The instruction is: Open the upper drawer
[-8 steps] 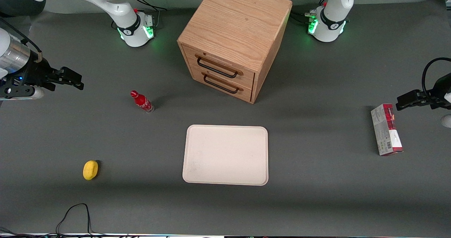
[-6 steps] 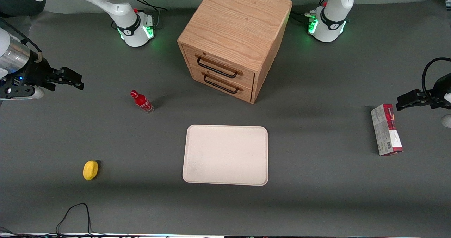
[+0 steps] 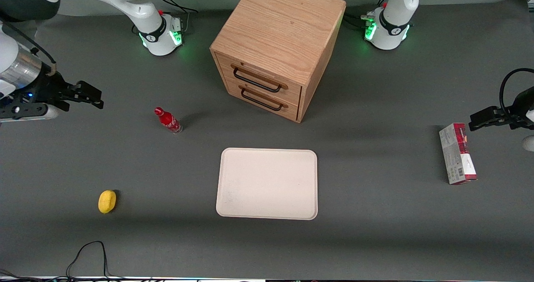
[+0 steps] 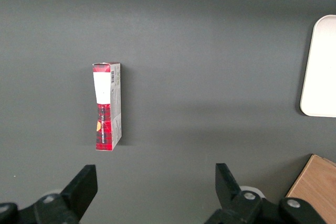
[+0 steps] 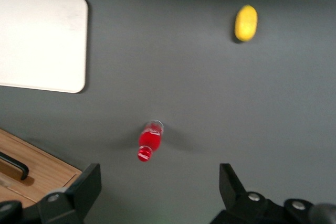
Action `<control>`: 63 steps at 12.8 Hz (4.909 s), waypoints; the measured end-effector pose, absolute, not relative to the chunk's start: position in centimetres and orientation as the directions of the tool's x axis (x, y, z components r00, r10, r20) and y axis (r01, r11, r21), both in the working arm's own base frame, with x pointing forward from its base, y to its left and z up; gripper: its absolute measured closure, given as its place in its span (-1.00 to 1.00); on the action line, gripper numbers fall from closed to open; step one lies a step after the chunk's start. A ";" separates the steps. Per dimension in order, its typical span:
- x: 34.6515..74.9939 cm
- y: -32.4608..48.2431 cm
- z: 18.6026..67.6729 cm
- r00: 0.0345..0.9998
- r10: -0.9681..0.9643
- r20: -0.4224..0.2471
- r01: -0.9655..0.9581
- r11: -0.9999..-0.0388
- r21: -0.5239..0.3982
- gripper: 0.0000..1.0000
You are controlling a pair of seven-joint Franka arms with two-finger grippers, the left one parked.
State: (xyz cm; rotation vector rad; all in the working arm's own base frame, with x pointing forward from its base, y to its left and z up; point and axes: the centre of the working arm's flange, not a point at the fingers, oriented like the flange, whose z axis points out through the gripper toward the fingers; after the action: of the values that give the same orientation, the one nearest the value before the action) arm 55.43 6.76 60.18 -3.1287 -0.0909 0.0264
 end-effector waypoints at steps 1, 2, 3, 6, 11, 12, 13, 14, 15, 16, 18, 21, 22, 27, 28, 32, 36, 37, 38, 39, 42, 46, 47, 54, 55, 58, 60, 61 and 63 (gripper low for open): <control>55.9 8.5 60.1 0.996 0.088 -0.013 0.088 -0.996 -0.016 -1.00; 56.3 10.9 59.9 0.991 0.130 -0.013 0.130 -0.991 -0.022 -1.00; 56.5 13.7 59.5 0.984 0.178 -0.016 0.178 -0.984 -0.030 -1.00; 55.8 22.5 58.2 0.943 0.332 -0.030 0.330 -0.942 -0.066 -1.00; 50.5 33.7 58.1 0.792 0.610 -0.023 0.602 -0.786 -0.141 -1.00; 49.4 35.1 57.6 0.734 0.679 -0.036 0.661 -0.725 -0.193 -1.00; 48.9 35.9 56.8 0.669 0.742 -0.044 0.711 -0.656 -0.254 -1.00; 48.9 36.3 55.6 0.601 0.798 -0.040 0.754 -0.583 -0.302 -1.00; 49.4 36.4 54.1 0.546 0.837 -0.036 0.781 -0.524 -0.339 -1.00; 50.0 36.6 52.2 0.502 0.864 -0.038 0.793 -0.477 -0.379 -1.00; 50.3 37.9 48.7 0.457 0.888 -0.051 0.787 -0.430 -0.442 -1.00; 50.2 39.7 46.1 0.441 0.896 -0.041 0.783 -0.407 -0.470 -1.00; 50.1 40.1 45.5 0.442 0.896 -0.034 0.785 -0.405 -0.468 -1.00; 48.8 42.0 42.3 0.451 0.893 0.003 0.797 -0.401 -0.450 -1.00; 48.6 42.3 41.7 0.450 0.893 0.004 0.799 -0.400 -0.449 -1.00; 48.5 42.4 40.1 0.452 0.892 0.004 0.803 -0.405 -0.438 -1.00; 48.8 42.2 38.9 0.445 0.896 -0.002 0.815 -0.406 -0.413 -1.00; 48.8 42.3 38.7 0.442 0.897 -0.004 0.817 -0.405 -0.410 -1.00; 48.9 42.3 38.7 0.440 0.898 -0.004 0.820 -0.403 -0.406 -1.00; 49.0 42.3 38.7 0.437 0.899 -0.004 0.824 -0.402 -0.400 -1.00; 51.0 41.4 38.3 0.447 0.895 0.009 0.838 -0.415 -0.353 -1.00; 55.5 38.5 38.0 0.478 0.878 0.036 0.837 -0.443 -0.321 -1.00; 56.8 37.4 38.2 0.482 0.875 0.046 0.840 -0.446 -0.309 -1.00; 63.4 31.1 38.8 0.541 0.836 0.091 0.825 -0.506 -0.252 -1.00; 64.1 30.7 39.0 0.549 0.830 0.100 0.821 -0.513 -0.250 -1.00; 66.4 28.6 39.4 0.583 0.803 0.124 0.803 -0.547 -0.236 -1.00; 67.2 27.8 39.6 0.596 0.792 0.133 0.796 -0.560 -0.231 -1.00; 67.4 27.7 40.1 0.593 0.793 0.139 0.799 -0.560 -0.220 -1.00; 67.6 27.7 43.1 0.566 0.811 0.148 0.824 -0.551 -0.133 -1.00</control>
State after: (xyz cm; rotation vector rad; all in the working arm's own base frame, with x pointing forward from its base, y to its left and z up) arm 67.59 27.65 43.05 -2.6106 -1.3778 -0.1032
